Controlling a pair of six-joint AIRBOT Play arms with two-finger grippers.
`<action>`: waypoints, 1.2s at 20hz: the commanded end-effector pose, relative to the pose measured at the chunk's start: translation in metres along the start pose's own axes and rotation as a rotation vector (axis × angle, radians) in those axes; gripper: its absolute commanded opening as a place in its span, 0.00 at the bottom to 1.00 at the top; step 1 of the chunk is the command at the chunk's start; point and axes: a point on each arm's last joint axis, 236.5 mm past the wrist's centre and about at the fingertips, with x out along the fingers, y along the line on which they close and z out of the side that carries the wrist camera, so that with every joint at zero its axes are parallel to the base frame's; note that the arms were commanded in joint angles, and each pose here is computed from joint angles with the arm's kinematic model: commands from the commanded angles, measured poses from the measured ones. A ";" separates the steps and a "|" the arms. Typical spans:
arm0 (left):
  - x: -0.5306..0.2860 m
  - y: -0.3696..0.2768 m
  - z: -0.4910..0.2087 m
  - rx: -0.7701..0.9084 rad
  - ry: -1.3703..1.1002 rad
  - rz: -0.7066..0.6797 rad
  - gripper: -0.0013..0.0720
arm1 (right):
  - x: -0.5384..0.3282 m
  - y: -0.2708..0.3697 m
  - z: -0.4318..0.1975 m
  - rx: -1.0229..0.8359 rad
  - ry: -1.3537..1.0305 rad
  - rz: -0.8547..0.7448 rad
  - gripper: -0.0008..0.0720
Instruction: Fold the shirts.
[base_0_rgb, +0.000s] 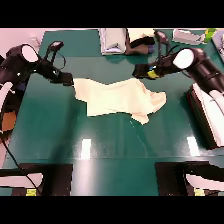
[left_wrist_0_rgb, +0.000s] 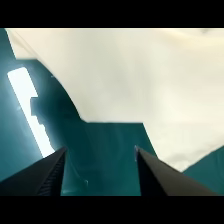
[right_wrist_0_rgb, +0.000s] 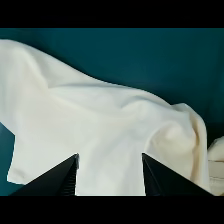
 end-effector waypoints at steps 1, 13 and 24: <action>0.008 -0.020 -0.052 -0.097 0.124 -0.078 0.72 | -0.034 -0.018 0.014 0.018 -0.051 -0.021 0.64; 0.112 -0.091 -0.110 -0.178 0.181 -0.160 0.72 | -0.037 -0.052 -0.036 0.080 -0.018 -0.058 0.64; 0.104 -0.098 -0.094 -0.137 0.141 -0.216 0.05 | -0.037 -0.052 -0.033 0.081 -0.031 -0.057 0.64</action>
